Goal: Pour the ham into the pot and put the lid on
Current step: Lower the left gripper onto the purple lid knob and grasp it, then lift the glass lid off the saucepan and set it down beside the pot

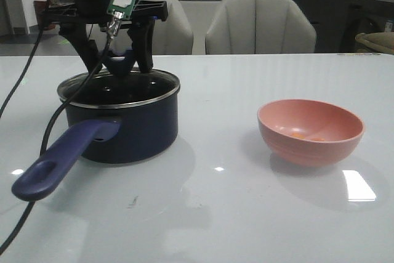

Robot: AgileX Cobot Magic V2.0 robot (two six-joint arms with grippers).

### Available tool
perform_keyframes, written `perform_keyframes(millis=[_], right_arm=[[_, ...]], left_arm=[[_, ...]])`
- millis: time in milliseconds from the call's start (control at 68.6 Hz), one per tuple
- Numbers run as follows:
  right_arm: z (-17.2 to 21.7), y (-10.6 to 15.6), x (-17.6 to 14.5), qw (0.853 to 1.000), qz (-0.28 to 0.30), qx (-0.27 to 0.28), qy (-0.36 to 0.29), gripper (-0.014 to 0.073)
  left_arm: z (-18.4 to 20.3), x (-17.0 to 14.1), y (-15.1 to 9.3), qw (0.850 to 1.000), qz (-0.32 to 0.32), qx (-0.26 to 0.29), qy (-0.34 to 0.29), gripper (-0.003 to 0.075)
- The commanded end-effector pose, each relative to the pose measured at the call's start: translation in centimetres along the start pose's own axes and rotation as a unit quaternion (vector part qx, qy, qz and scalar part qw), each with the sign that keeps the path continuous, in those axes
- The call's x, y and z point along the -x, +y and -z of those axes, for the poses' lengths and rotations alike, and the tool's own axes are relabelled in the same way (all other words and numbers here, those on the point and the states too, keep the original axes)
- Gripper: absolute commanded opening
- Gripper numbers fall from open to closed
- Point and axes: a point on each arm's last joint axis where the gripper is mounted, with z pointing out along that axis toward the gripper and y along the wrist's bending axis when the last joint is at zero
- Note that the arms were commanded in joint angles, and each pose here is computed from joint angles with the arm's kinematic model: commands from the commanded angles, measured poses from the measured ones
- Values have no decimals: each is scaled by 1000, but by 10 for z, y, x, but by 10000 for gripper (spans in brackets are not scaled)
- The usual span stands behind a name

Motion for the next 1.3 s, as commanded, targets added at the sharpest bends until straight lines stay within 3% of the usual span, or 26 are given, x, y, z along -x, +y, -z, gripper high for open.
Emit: perform_keyframes(millis=[0, 379, 613, 788, 977, 1109, 1284], right_arm=[[2, 0, 10, 999, 4, -2, -51, 167], [2, 0, 10, 999, 4, -2, -51, 167], [2, 0, 10, 999, 4, -2, -51, 167], [2, 0, 10, 999, 4, -2, -51, 167], [2, 0, 10, 999, 4, -2, -51, 167], [2, 0, 10, 999, 4, -2, -51, 167], [2, 0, 10, 999, 4, -2, -51, 167]], left_arm=[[36, 8, -5, 998, 3, -22, -57, 372], [68, 14, -7, 995, -6, -34, -92, 372], [105, 16, 18, 990, -30, 12, -140, 372], [128, 16, 60, 988, -28, 44, -145, 372], [131, 10, 128, 987, 26, 88, -129, 372], [100, -5, 175, 989, 60, 87, -99, 372], [50, -31, 209, 990, 99, 57, -81, 372]])
